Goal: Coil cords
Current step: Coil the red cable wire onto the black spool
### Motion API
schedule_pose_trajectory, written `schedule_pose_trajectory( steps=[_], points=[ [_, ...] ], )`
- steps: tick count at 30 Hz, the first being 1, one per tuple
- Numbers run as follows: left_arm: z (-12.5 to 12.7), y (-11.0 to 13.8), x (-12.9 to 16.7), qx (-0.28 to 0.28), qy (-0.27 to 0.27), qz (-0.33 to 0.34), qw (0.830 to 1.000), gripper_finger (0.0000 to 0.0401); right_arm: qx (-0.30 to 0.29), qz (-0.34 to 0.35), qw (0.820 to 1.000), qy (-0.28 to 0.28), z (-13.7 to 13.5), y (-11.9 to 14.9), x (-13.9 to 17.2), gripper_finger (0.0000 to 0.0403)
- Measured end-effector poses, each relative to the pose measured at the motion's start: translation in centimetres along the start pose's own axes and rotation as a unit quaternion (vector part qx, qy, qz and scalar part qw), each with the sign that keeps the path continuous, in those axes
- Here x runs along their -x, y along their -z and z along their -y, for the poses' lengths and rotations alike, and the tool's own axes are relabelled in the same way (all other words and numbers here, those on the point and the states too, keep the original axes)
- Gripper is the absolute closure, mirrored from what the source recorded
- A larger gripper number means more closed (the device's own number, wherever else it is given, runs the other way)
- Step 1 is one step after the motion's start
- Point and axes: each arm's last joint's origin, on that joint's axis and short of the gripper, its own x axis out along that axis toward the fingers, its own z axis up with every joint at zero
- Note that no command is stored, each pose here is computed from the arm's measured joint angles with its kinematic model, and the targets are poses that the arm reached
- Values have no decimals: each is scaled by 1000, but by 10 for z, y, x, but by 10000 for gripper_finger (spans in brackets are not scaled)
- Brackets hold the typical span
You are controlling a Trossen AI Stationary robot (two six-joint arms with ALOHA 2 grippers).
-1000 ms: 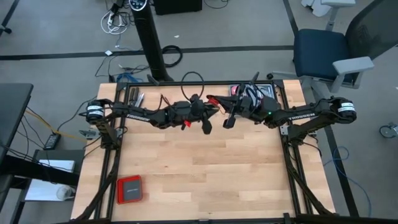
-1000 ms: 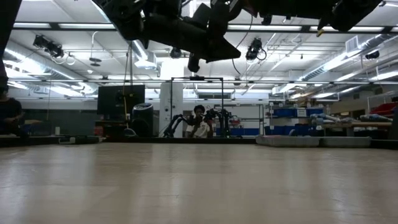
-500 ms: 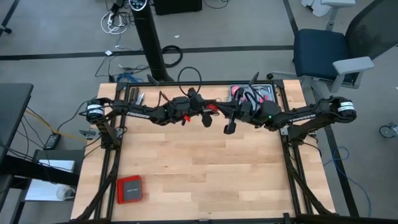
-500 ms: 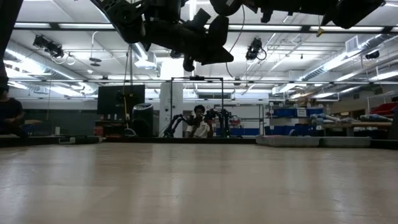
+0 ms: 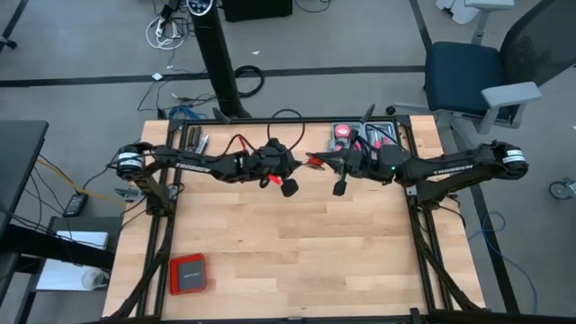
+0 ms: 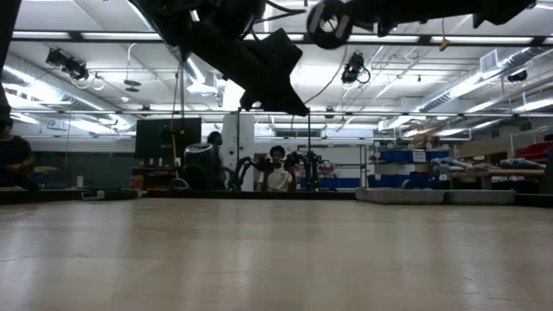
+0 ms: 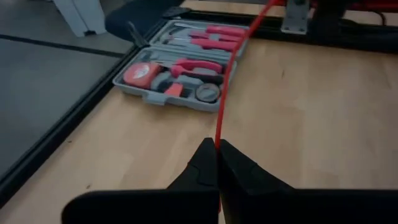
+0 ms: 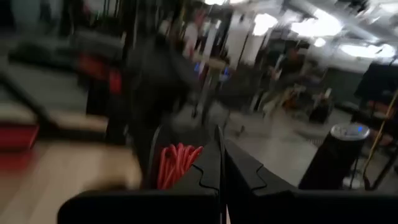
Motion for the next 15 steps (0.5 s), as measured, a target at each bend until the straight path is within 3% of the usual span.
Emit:
schedule_pose_trajectory(
  steps=[10,15],
  points=[
    [-7,-16,37,-6,21,-19,1000,401,53,-109,991,-52,7,15,15,401],
    [-7,-29,52,16,56,11,998,401,94,-155,983,-17,8,25,13,401]
  ],
)
